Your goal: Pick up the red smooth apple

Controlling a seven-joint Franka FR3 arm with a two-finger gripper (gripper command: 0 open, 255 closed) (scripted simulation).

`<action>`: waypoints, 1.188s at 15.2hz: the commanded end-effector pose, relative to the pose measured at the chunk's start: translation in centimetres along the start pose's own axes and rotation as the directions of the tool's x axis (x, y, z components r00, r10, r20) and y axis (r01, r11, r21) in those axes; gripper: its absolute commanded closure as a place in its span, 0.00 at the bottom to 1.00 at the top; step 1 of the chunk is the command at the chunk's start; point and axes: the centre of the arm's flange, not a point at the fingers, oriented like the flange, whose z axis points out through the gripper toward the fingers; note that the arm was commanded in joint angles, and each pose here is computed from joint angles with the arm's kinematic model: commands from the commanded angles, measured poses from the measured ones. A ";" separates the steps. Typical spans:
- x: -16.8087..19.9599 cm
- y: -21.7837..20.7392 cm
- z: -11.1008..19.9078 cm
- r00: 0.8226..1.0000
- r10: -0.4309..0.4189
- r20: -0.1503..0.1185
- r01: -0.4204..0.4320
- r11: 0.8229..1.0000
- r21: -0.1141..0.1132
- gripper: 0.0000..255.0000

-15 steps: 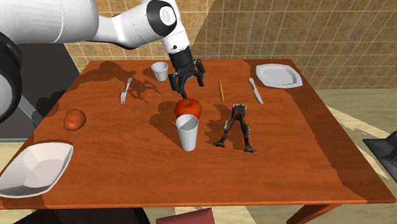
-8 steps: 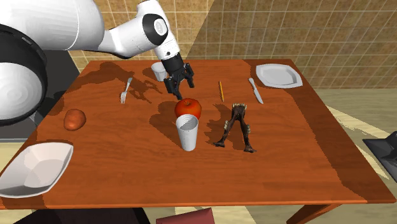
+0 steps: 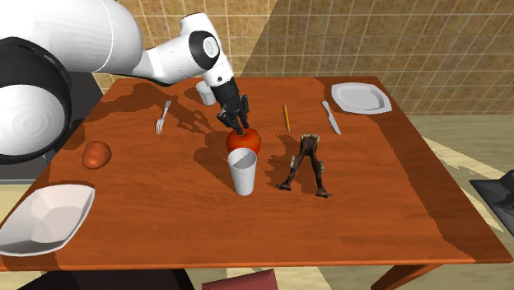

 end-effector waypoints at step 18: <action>-2.1 -0.2 -4.8 1.000 0.000 0.000 0.000 1.000 0.000 1.00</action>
